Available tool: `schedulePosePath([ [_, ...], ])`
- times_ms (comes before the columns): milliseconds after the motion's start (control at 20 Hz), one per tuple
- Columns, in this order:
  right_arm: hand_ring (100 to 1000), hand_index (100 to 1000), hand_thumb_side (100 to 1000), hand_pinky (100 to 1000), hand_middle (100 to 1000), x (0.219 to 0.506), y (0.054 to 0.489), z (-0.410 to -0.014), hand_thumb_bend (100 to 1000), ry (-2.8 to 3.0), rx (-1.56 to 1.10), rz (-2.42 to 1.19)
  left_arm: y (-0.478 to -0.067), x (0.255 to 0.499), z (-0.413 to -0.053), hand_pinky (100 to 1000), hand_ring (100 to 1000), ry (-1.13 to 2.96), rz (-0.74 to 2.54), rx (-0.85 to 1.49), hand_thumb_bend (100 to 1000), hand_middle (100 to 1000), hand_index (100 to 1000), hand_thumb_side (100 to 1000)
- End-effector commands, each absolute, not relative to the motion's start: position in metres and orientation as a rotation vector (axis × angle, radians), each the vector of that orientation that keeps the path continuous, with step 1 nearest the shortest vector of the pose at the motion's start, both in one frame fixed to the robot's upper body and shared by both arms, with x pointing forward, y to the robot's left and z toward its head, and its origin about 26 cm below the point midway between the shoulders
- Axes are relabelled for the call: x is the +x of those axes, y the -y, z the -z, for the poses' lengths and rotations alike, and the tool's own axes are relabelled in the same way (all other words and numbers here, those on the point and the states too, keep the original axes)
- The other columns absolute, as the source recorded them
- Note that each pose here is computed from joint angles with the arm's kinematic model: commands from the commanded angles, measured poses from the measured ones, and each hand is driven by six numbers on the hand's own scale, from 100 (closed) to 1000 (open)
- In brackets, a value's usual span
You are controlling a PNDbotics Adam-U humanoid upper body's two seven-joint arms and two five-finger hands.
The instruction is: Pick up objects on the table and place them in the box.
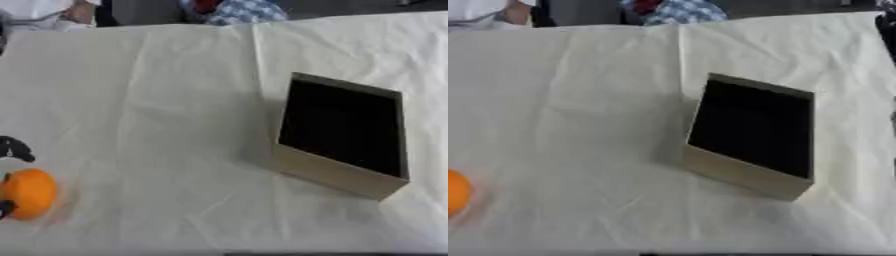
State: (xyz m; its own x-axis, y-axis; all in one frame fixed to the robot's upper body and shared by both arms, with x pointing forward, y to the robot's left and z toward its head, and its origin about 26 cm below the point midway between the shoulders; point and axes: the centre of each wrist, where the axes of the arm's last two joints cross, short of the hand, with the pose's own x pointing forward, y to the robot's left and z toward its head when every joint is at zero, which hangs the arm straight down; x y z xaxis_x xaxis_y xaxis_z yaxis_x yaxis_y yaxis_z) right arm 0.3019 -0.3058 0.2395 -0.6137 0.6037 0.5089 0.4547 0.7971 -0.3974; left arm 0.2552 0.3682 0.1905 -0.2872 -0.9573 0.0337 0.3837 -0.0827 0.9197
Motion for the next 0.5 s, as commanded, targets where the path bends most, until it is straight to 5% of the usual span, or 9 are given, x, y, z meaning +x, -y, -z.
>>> schedulePosePath([
  [50,684,803,796,607,555,0.2989,0.3053,-0.2474,100,2.367,-0.791,-0.301,-0.3678,0.2538,-0.1966,846,903,1.074,1.598,0.821,248,863,872,100],
  [250,683,803,796,607,555,0.2988,0.3056,-0.2469,100,2.366,-0.792,-0.298,-0.3681,0.2540,-0.1976,868,937,1.046,1.598,0.805,548,885,889,122],
  [500,683,803,796,606,554,0.2983,0.3068,-0.2458,100,2.360,-0.798,-0.295,-0.3710,0.2535,-0.2012,863,931,0.981,1.635,0.846,567,887,891,135],
])
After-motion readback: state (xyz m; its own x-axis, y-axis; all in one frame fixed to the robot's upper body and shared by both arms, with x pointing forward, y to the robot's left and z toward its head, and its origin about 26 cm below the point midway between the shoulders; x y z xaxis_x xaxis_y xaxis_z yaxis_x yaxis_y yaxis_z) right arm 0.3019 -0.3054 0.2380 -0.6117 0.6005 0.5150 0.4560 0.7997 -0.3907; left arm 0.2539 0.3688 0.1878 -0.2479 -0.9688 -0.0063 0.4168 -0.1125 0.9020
